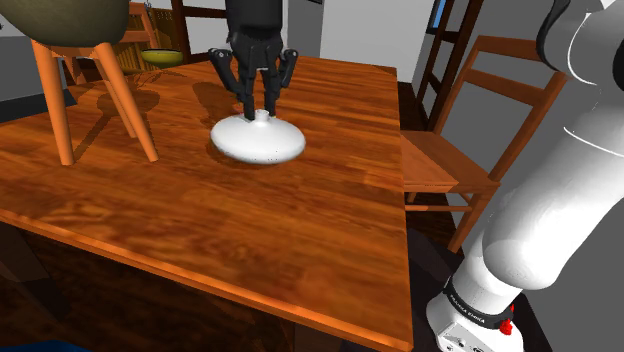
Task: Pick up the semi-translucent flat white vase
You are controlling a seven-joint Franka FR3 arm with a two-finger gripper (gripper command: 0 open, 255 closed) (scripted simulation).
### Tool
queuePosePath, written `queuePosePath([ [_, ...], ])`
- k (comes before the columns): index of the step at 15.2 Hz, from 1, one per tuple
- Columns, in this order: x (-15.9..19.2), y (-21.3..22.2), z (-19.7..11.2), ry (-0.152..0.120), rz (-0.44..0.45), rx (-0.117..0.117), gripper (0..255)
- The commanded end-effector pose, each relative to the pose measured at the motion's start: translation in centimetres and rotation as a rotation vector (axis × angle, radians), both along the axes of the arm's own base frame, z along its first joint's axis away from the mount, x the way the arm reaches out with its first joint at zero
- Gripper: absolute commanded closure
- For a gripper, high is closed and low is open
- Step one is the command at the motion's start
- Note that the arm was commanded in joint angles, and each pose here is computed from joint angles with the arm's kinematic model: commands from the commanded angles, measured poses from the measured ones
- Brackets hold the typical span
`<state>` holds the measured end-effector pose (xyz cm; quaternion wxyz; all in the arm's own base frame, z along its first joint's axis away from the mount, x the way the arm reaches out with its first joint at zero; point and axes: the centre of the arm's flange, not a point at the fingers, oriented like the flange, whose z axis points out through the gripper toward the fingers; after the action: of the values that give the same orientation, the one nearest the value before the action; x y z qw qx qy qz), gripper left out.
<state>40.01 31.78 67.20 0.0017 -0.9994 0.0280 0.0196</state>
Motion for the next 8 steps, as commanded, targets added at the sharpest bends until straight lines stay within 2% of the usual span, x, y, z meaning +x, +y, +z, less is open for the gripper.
queuePosePath([
  [1,0.0,0.1,1.2,0.0,0.0,0.0,255],
  [8,0.0,0.1,4.5,0.0,0.0,0.0,255],
])
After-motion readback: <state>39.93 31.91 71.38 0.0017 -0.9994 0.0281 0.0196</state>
